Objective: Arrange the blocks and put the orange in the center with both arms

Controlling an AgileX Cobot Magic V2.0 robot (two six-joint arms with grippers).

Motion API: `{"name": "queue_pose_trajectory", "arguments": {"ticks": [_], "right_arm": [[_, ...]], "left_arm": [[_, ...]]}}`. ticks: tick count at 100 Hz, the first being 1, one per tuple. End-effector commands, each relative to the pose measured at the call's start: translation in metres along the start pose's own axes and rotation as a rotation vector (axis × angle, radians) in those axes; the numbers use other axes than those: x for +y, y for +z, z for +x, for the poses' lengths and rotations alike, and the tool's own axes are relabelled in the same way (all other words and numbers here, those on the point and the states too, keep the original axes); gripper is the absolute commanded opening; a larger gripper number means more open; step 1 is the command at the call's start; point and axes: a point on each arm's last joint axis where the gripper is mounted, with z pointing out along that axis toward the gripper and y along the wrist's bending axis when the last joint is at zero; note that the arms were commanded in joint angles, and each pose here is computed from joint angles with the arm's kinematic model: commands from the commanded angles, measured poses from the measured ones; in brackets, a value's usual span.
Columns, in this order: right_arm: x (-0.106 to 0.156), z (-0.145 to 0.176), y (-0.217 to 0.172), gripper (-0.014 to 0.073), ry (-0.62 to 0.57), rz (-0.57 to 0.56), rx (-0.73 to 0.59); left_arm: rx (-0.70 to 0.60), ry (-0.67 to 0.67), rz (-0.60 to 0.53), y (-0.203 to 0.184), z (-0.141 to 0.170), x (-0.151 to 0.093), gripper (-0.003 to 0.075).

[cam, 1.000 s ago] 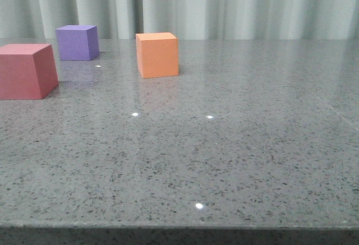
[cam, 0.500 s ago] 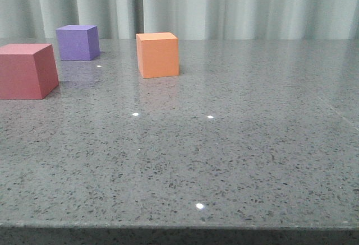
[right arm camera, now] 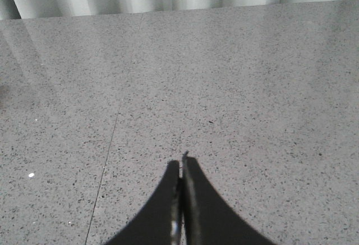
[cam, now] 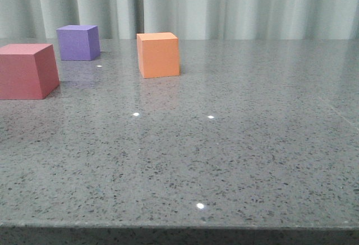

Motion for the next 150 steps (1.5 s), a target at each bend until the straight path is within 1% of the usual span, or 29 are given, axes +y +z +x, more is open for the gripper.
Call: {"name": "queue_pose_trajectory", "arguments": {"ticks": [1, 16, 24, 39, 44, 55, 66, 82, 94, 101, 112, 125, 150], "right_arm": [[0.001, -0.016, -0.003, -0.0069, -0.016, -0.007, -0.106], [0.001, -0.016, -0.003, -0.0069, -0.016, -0.007, -0.106], [0.001, -0.016, -0.003, -0.0069, -0.016, -0.007, -0.106], [0.001, -0.016, -0.003, -0.0069, -0.016, -0.007, -0.106], [0.001, -0.016, -0.003, -0.0069, -0.016, -0.007, -0.106], [0.001, -0.016, -0.003, -0.0069, -0.016, -0.007, -0.106], [0.001, -0.016, -0.003, -0.0069, -0.016, -0.007, -0.106], [0.001, -0.016, -0.003, -0.0069, -0.016, -0.007, -0.106], [0.001, -0.016, -0.003, -0.0069, -0.016, -0.007, -0.106], [0.001, -0.016, -0.003, -0.0069, -0.016, -0.007, -0.106], [0.001, -0.016, -0.003, -0.0069, -0.016, -0.007, -0.106], [0.001, -0.016, -0.003, -0.0069, -0.016, -0.007, -0.106], [0.001, -0.016, -0.003, -0.0069, -0.016, -0.007, -0.106]], "left_arm": [[-0.083, -0.028, 0.067, 0.005, -0.017, -0.01, 0.0655], [-0.066, -0.006, 0.141, 0.028, -0.027, -0.029, 0.0651], [-0.055, -0.002, 0.186, 0.041, -0.036, -0.045, 0.0651], [-0.025, 0.019, 0.217, 0.068, -0.054, -0.078, 0.0651], [-0.022, 0.032, 0.207, 0.076, -0.058, -0.087, 0.0651], [-0.008, 0.041, 0.186, 0.098, -0.068, -0.116, 0.0651], [0.009, 0.063, 0.139, 0.122, -0.074, -0.146, 0.0651], [0.023, 0.109, 0.068, 0.15, -0.076, -0.184, 0.0651], [0.037, 0.153, 0.046, 0.169, -0.074, -0.21, 0.0651], [0.048, 0.164, 0.042, 0.177, -0.072, -0.22, 0.0651], [0.058, 0.161, 0.041, 0.189, -0.069, -0.228, 0.0651], [0.058, 0.094, 0.046, 0.191, -0.069, -0.23, 0.0651], [0.048, 0.109, 0.019, 0.198, -0.067, -0.229, 0.0651]]}}
